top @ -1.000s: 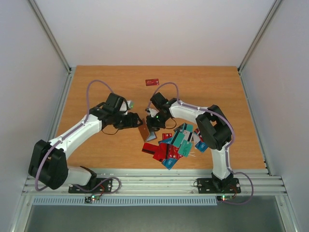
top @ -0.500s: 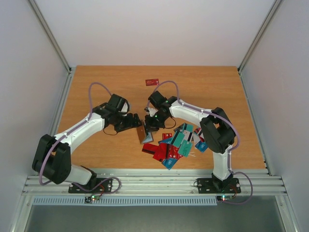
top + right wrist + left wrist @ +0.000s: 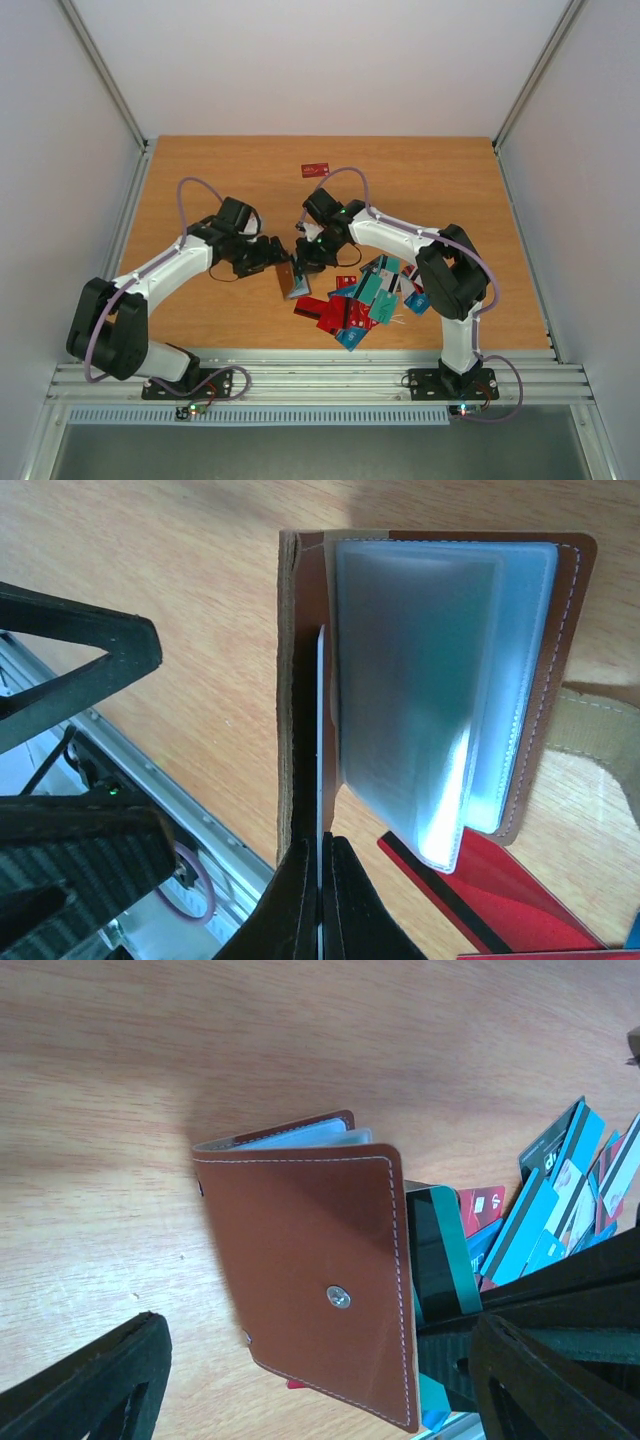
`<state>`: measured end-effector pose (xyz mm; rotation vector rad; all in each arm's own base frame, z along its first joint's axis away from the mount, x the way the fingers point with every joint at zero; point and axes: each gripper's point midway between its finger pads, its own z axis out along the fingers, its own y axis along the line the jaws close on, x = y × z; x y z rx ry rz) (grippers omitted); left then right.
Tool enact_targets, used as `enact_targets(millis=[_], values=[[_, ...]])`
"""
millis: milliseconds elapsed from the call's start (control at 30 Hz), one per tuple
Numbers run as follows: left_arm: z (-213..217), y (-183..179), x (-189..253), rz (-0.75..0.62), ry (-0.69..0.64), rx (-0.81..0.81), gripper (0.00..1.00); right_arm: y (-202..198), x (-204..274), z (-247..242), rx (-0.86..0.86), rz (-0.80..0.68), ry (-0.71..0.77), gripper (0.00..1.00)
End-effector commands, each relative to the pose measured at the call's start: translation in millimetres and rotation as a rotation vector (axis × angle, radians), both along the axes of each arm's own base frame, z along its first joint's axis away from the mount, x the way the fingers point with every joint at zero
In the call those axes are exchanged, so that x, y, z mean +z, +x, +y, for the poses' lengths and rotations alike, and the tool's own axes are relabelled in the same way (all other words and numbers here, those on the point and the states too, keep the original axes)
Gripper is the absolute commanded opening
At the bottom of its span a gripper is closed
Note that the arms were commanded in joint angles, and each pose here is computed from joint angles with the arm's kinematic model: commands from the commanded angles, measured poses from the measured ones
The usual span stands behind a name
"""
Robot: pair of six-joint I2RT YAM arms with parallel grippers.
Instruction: Put the credit cards into the card holder
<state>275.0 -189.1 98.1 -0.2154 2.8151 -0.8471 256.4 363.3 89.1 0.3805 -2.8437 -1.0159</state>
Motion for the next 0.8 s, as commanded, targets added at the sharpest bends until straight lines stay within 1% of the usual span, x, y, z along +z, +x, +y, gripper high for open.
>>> enact_targets(millis=[0, 133, 333, 467, 767], values=[[0.6, 1.4, -0.6, -0.015, -0.029, -0.005, 0.83, 0.8, 37.0, 15.5, 0.005, -0.042, 0.094, 0.01], [3.3, 6.9, -4.1, 0.006, -0.067, 0.028, 0.83, -3.1, 43.0, 19.6, 0.007, -0.036, 0.134, 0.01], [5.4, 15.5, -8.3, 0.028, -0.109, 0.064, 0.82, -5.2, 36.6, 24.6, -0.001, -0.008, 0.16, 0.01], [12.3, 15.7, -14.3, 0.041, -0.108, 0.077, 0.77, -5.4, 30.1, 30.4, -0.007, 0.022, 0.18, 0.01], [25.6, 0.2, -37.1, 0.076, -0.099, 0.083, 0.68, -7.0, 28.2, 45.6, -0.026, 0.081, 0.28, 0.01]])
